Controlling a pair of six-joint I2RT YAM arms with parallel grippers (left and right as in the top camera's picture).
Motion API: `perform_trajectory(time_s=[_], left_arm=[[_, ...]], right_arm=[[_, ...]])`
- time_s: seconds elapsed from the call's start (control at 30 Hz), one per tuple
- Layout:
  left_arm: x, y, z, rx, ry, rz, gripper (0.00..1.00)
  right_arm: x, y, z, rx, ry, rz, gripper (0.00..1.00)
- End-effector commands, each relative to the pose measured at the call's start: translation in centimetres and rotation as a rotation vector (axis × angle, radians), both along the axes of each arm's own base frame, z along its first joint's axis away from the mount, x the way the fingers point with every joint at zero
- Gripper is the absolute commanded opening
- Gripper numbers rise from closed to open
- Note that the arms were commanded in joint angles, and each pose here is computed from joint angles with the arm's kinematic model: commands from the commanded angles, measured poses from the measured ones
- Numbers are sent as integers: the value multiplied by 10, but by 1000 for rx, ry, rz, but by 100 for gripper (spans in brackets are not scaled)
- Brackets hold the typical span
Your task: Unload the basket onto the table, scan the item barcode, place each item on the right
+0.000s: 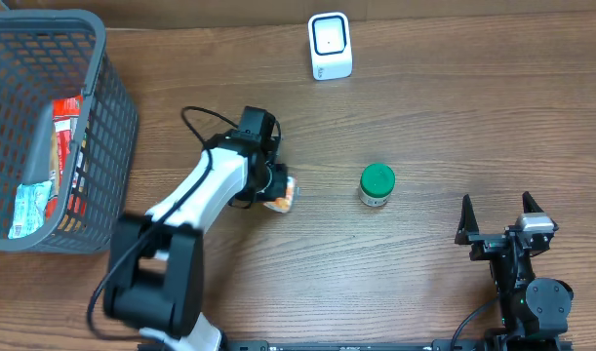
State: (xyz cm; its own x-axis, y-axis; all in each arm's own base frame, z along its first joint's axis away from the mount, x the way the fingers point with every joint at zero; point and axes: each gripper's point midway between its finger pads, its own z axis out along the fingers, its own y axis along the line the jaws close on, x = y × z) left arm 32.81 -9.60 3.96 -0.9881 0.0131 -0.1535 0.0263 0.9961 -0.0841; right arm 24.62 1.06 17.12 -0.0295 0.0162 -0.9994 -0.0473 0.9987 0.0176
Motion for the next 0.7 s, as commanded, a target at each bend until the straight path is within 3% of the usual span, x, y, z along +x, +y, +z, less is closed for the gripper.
perform_trajectory(time_s=[0.0, 0.33, 0.67], left_arm=[[20, 22, 60, 160, -211, 108, 4], [-11, 38, 76, 557, -268, 160, 4], [-16, 34, 20, 724, -161, 113, 4]], right_arm=[[0, -1, -2, -1, -5, -6, 100], [0, -1, -2, -1, -5, -6, 100], [0, -1, -1, -1, -6, -6, 100]])
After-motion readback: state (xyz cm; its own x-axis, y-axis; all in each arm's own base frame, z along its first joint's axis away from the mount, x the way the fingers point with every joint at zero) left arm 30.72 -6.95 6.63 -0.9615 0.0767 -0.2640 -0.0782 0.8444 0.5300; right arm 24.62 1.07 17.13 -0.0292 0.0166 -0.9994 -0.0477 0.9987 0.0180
